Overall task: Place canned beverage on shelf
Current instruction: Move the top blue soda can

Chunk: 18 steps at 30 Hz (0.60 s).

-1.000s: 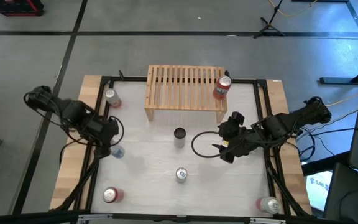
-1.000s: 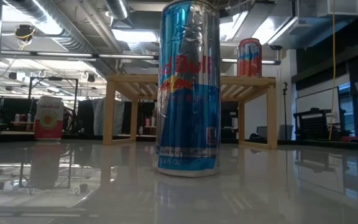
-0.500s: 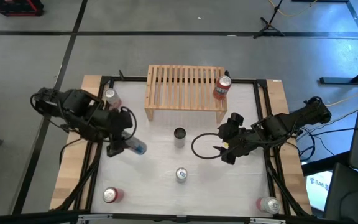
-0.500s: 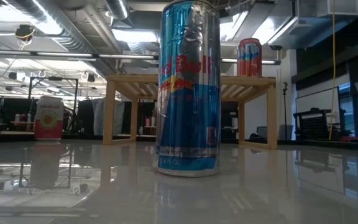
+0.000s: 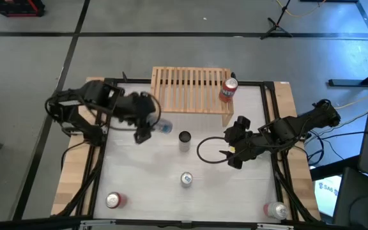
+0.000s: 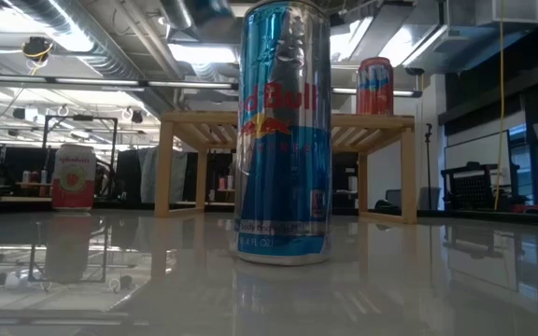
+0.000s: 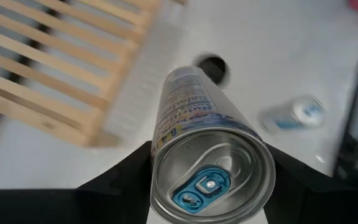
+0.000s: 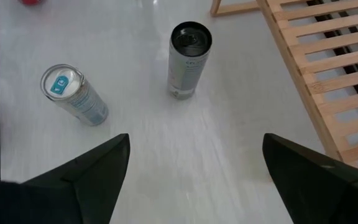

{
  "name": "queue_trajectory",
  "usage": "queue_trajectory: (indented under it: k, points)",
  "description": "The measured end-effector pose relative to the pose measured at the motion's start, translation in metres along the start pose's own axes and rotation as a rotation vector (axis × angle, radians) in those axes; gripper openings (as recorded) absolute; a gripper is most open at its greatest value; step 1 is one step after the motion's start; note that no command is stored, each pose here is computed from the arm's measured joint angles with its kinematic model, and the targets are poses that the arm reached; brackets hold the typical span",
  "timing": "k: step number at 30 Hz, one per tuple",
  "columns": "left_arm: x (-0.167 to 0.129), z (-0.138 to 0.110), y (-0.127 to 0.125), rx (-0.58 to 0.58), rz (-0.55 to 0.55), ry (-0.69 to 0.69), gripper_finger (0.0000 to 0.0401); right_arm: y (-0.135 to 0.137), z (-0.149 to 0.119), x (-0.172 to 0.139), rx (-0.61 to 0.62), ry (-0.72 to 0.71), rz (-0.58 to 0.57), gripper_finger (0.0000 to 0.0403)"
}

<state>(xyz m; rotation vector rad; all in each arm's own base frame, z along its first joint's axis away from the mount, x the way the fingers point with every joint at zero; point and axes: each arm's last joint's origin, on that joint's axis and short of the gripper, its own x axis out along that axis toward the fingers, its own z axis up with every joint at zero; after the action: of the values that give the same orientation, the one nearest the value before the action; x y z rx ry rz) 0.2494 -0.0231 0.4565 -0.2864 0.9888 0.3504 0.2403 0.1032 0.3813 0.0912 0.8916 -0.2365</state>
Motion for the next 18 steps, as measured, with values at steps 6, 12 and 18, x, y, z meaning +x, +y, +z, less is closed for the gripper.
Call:
queue_trajectory:
  k: [6,12,18]
  points:
    - [0.0,0.021,0.034,0.012,0.081,-0.048,0.0211,0.0,0.0,0.001,-0.006,-0.008,-0.03,0.0356]
    - [0.004,0.022,0.04,0.032,-0.033,0.018,0.0211,-0.003,-0.002,0.0,0.001,-0.002,-0.053,0.0356]
    - [0.031,-0.001,0.004,0.09,-0.113,0.183,0.0212,-0.001,-0.005,0.004,0.006,0.009,-0.042,0.0356]
